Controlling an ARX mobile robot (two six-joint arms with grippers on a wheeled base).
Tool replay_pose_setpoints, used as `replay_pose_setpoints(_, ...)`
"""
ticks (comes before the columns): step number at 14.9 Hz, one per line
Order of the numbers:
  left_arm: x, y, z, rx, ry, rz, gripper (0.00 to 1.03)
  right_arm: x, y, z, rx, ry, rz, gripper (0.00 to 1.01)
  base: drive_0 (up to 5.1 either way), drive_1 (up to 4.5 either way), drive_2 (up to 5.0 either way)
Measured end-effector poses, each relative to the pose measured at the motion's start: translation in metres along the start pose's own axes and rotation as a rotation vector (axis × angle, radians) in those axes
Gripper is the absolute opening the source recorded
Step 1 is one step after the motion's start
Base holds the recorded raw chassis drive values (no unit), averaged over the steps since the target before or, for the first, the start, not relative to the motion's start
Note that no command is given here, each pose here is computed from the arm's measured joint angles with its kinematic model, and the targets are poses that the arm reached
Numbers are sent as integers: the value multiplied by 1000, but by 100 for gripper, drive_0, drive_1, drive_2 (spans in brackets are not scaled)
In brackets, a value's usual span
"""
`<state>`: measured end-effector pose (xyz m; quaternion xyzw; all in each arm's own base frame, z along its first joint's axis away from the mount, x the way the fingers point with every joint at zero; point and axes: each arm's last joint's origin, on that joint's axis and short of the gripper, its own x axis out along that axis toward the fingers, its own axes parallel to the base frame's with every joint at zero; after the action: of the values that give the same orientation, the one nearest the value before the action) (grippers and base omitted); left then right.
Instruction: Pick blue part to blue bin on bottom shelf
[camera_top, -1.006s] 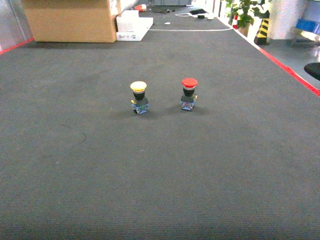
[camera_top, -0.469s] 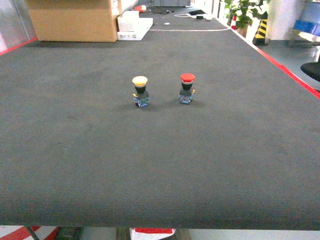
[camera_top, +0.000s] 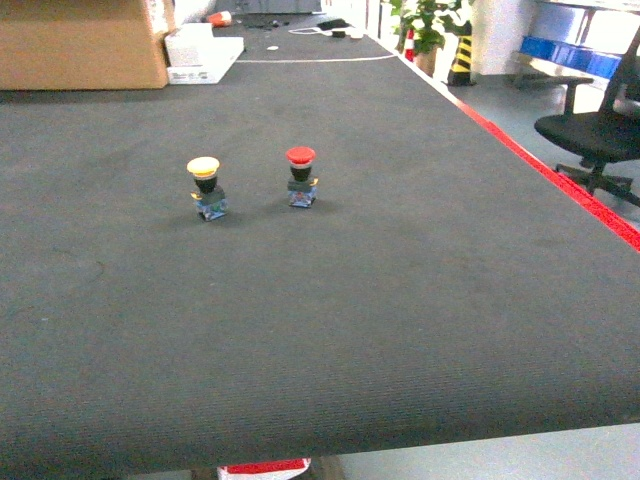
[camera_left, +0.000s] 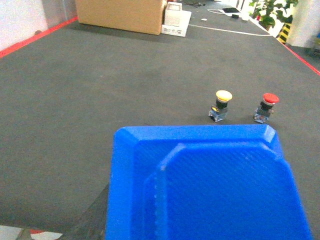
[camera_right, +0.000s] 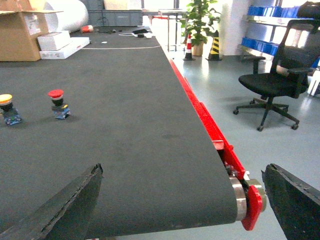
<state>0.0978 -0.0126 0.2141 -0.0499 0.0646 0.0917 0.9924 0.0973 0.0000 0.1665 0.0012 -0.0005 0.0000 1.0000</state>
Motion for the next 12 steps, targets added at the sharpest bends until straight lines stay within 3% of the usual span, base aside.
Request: replay_pose_setpoints(12,0,0,0,0,0,0,43,0,0,0,0,0,0,98,-162,-162,-162)
